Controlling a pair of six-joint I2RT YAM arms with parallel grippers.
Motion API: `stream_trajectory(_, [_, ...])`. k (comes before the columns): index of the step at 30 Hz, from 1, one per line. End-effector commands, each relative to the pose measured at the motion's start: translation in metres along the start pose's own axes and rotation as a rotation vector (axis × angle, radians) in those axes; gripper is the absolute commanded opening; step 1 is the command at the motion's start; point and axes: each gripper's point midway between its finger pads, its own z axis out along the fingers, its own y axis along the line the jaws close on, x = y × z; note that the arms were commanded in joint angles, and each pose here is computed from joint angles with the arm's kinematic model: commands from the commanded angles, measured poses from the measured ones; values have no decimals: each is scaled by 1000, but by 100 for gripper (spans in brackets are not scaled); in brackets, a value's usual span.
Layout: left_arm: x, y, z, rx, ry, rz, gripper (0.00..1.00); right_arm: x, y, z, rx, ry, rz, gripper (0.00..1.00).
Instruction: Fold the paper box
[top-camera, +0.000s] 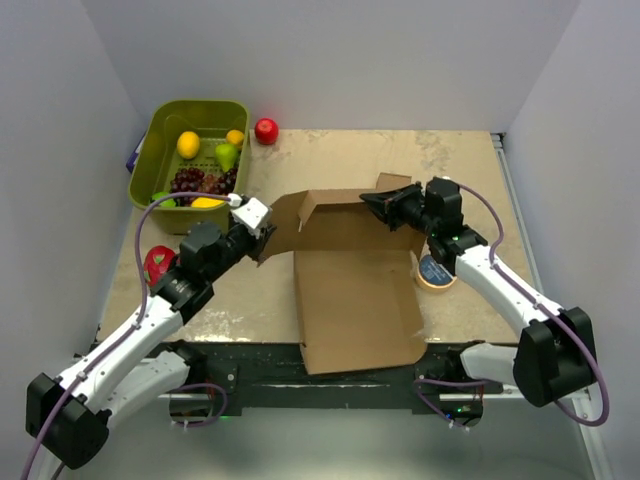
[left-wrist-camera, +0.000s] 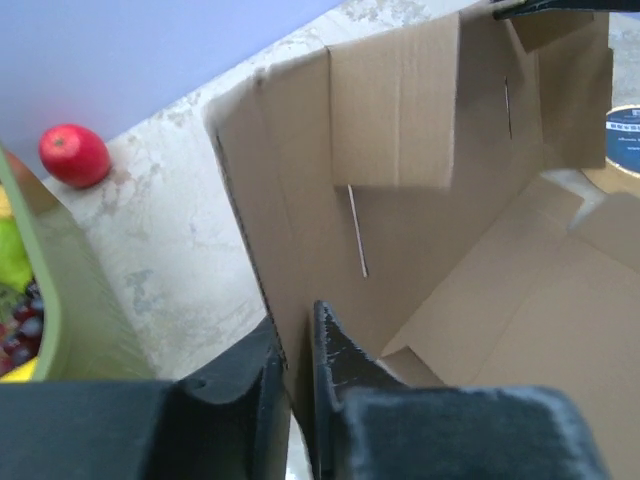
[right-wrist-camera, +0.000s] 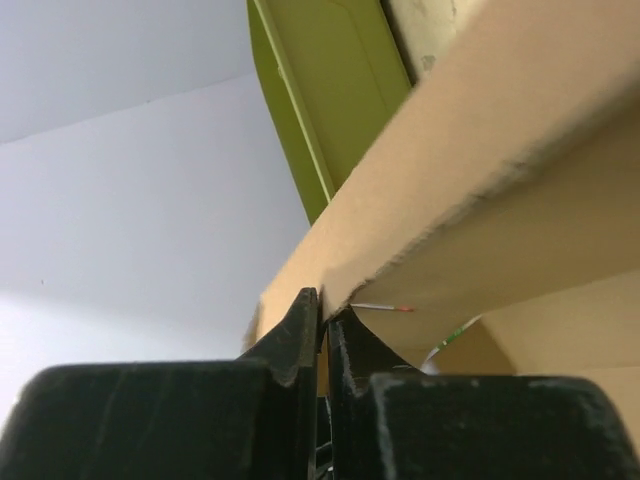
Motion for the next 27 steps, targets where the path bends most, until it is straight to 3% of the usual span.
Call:
stream_trajectory(1, [-9, 11, 8, -62, -10, -24, 31, -13, -9, 9, -11, -51, -12, 0])
stream_trajectory(2, [-6, 13, 10, -74, 4, -29, 47, -14, -10, 10, -12, -51, -9, 0])
stream_trajectory(5, [-9, 21, 7, -111, 12, -33, 67, -19, -11, 15, -13, -74, -7, 0])
stream_trajectory(6, [-9, 28, 4, -159, 13, -39, 69, -21, -11, 16, -14, -83, -3, 0])
stream_trajectory(11, [-37, 16, -6, -119, -79, -183, 67, -27, -12, 18, -15, -117, 8, 0])
stream_trajectory(17, [-49, -45, 3, 74, -133, -380, 61, -38, -8, 20, -27, -194, 60, 0])
stream_trajectory(22, [-62, -99, 12, 169, -162, -403, 61, -41, 7, 25, -55, -236, 80, 0])
stream_trajectory(27, [-30, -131, 36, 247, -75, -420, 56, -40, 15, 35, -61, -226, 86, 0])
